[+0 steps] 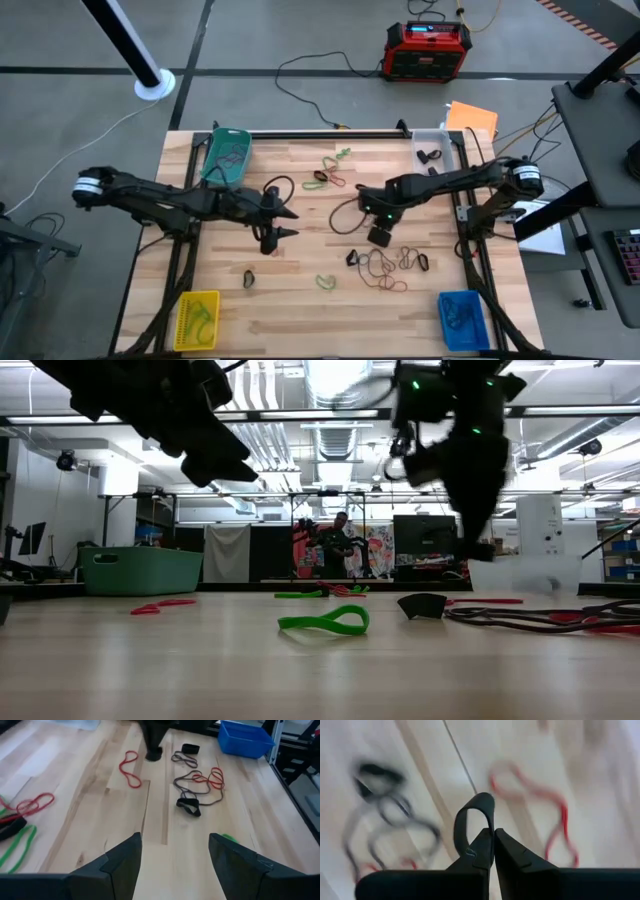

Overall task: Sort rubber bands into baskets
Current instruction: Put the black rubber band into the transparent bin

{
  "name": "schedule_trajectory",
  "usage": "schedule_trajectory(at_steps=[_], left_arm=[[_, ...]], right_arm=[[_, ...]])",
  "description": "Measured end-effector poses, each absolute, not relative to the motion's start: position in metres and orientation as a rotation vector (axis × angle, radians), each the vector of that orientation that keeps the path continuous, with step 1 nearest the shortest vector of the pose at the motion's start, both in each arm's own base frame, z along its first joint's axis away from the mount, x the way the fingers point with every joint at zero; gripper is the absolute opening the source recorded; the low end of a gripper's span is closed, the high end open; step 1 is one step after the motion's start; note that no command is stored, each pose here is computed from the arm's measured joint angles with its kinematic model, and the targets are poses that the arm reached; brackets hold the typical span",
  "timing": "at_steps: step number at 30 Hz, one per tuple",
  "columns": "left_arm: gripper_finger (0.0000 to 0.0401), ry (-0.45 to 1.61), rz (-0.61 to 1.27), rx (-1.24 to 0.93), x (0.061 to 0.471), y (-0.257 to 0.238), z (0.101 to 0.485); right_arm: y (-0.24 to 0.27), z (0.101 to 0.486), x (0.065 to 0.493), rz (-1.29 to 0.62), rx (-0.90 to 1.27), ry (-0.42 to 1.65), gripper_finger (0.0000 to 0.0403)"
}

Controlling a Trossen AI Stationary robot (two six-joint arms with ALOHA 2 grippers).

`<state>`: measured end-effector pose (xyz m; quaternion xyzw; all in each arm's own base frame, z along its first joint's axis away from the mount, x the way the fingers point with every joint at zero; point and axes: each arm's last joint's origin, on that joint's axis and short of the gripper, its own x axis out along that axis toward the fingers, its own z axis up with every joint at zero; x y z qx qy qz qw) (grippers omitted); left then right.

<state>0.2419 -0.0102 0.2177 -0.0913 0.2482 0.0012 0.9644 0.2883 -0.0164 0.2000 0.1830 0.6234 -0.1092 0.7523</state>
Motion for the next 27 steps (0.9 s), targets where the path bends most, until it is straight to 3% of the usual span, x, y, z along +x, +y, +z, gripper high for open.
schedule_trajectory(at_steps=[4,13,27], left_arm=[[0.0215,0.497,-0.003,-0.162,0.243,-0.01,0.217],[0.0215,0.478,-0.008,-0.112,0.24,-0.009,0.222],[0.0215,0.469,0.057,-0.037,0.241,-0.006,0.224]], right_arm=[[-0.026,0.217,0.304,-0.238,0.328,1.217,0.0009],[-0.069,0.248,0.308,-0.555,0.202,1.126,0.0009],[-0.191,0.241,0.229,-1.287,0.342,1.216,0.0009]])
